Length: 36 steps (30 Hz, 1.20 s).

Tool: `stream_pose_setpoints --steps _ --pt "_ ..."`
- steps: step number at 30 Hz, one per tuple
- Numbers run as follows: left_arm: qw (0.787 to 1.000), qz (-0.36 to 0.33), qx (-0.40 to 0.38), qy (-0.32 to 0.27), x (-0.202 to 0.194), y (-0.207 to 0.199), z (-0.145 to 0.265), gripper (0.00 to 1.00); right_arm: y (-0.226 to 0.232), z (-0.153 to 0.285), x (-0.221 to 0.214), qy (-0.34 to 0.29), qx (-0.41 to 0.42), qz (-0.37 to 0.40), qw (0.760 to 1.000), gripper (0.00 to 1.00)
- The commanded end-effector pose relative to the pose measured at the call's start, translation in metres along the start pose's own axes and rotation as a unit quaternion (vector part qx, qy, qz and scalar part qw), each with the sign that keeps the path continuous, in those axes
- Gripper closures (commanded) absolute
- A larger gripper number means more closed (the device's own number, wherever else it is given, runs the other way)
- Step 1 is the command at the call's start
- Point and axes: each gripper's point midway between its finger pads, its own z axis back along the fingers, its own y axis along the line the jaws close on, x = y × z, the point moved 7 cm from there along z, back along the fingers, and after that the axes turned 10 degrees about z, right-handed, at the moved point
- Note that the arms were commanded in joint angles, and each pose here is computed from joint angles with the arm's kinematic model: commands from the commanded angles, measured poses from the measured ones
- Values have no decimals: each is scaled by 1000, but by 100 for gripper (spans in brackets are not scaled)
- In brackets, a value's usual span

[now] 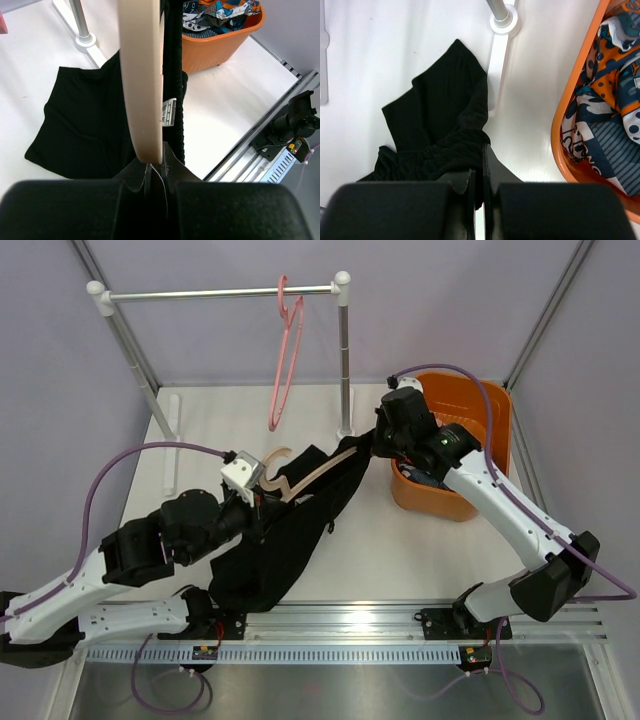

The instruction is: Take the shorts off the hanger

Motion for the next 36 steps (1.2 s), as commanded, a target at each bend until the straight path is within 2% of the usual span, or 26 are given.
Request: stream_pose_setpoints --steps 1,7,9,12,18,21,22,27,28,30,31,32,33,36 --pt "998 16 -54 -42 22 -5 34 100 -43 -11 22 -29 -128 9 991 100" --pt "993 29 -80 -81 28 -2 48 100 -35 -19 14 -17 -94 2 995 100" --pt "991 28 -98 -91 30 -4 52 100 -39 -21 13 -18 -108 3 994 100" --pt "993 23 -91 -77 29 -3 55 100 -55 -26 16 -13 -150 9 989 100" --pt "995 20 -76 -58 22 1 53 100 -64 -22 37 -23 -164 9 986 100" --pt "993 26 -76 -83 25 3 55 100 -56 -17 35 -21 -119 5 993 100" --pt "991 32 -74 -106 32 3 54 100 -48 -16 35 -25 -87 -2 996 100" --pt "978 22 -52 -202 69 -6 37 100 -19 7 22 -33 -41 15 999 100" --pt "968 34 -43 -244 87 -11 35 100 -12 12 18 -30 -40 27 998 100" --pt "968 1 -15 -250 101 -21 10 100 22 29 12 -34 -3 61 998 100" --pt "957 17 -2 -288 123 -25 12 100 30 34 7 -27 4 73 997 100" --pt "954 1 8 -299 131 -29 6 100 48 43 0 -25 28 89 995 100" --pt "951 1 16 -309 139 -37 -11 100 54 50 -1 -27 31 97 994 100" --pt "935 2 48 -351 173 -42 -16 100 71 69 -7 -31 51 120 991 100"
